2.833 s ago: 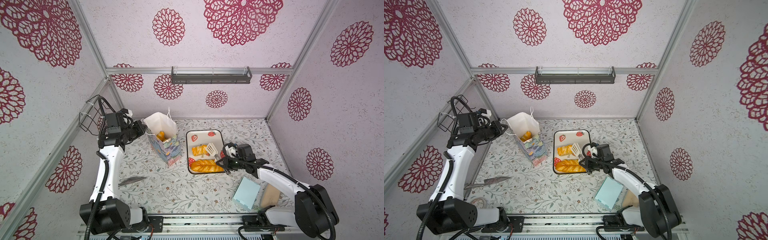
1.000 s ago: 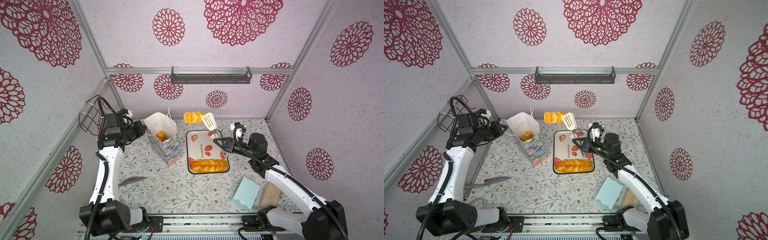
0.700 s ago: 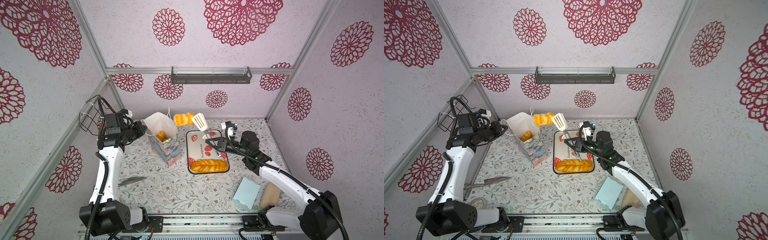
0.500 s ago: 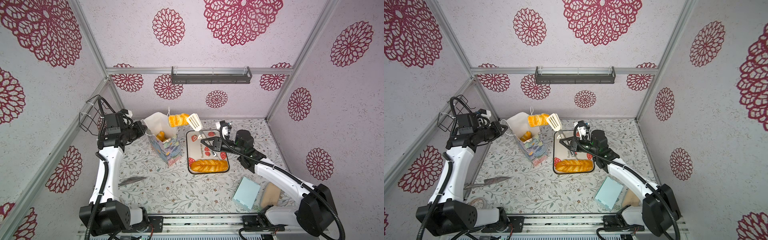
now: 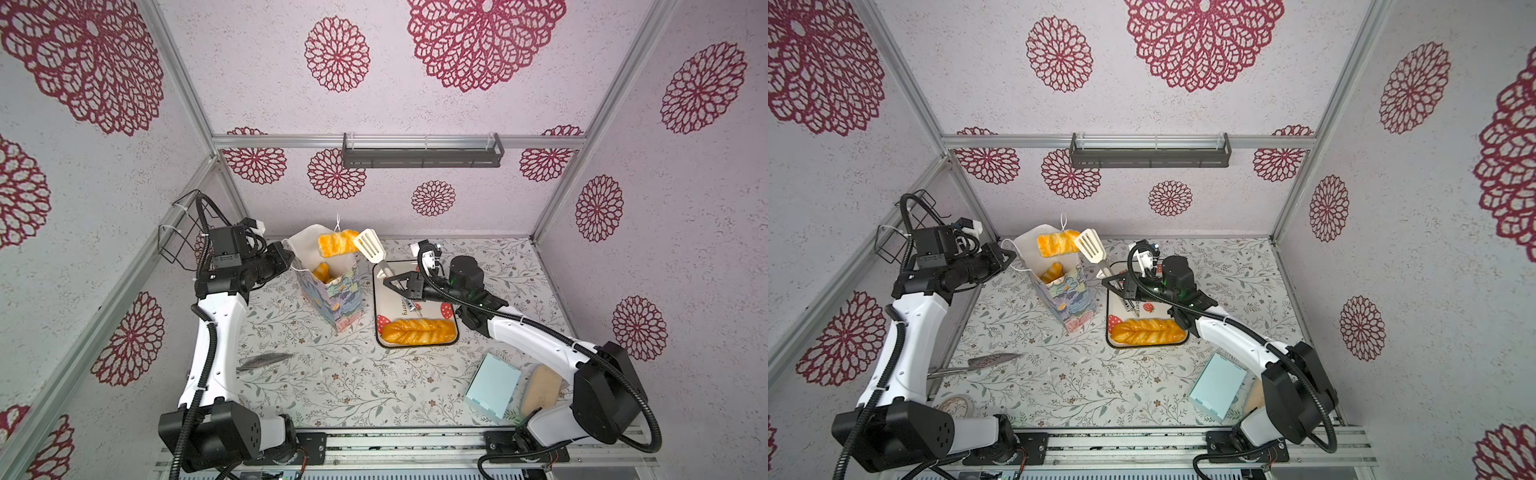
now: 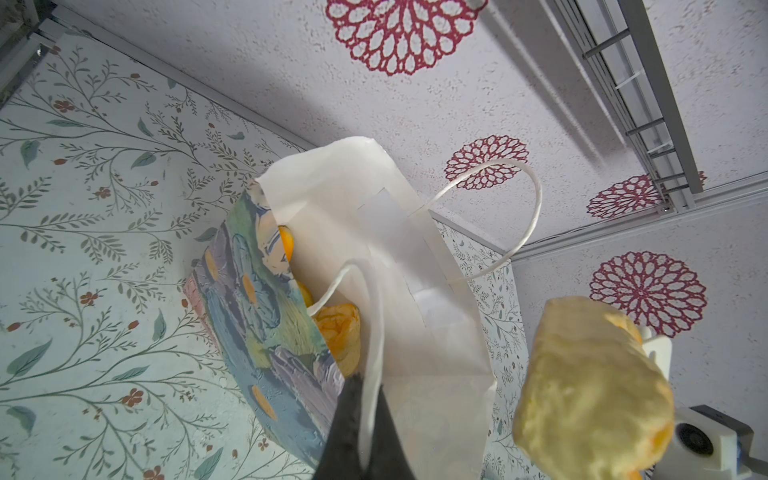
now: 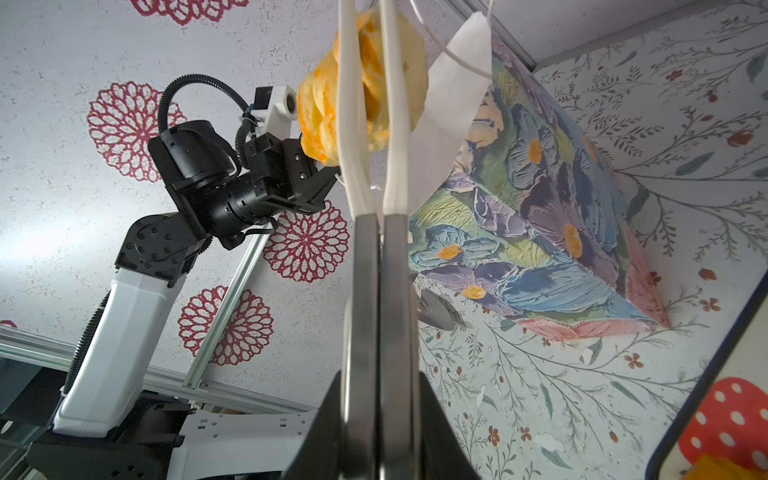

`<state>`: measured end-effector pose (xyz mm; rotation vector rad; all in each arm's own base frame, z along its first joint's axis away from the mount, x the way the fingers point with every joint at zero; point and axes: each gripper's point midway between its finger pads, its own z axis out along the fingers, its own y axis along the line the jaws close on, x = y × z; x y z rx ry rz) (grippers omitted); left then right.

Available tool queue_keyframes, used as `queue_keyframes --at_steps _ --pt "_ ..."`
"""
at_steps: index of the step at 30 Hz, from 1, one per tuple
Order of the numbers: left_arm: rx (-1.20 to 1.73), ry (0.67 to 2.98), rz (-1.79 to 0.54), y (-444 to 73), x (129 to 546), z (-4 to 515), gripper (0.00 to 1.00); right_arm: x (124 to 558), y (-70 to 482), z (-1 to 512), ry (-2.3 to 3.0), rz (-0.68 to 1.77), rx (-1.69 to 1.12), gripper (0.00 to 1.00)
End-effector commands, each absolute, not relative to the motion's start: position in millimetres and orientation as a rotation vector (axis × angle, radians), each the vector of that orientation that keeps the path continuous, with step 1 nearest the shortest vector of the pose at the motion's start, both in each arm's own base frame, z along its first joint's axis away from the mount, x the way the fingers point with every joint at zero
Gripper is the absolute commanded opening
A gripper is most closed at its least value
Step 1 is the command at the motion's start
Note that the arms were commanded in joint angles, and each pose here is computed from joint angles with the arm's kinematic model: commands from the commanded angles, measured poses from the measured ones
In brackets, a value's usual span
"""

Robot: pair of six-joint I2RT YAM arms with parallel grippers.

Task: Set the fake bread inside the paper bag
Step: 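Carry the plain croissant in the right tongs toward the bag opening, then open the right tongs to drop the croissant into the bag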

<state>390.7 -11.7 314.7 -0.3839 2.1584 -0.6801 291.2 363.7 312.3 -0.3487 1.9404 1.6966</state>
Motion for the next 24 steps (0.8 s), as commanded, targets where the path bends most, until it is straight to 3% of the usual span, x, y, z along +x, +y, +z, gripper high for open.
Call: queue_keyframes --at_steps 1,24 --pt "-0.355 2.159 -0.69 -16.7 382.7 317.2 0.02 287.4 368.4 360.0 1.758 1.741 -0.421 0.24" --pt "-0.352 2.157 -0.7 -18.1 382.3 316.8 0.02 286.9 376.8 350.1 1.802 1.756 -0.434 0.37"
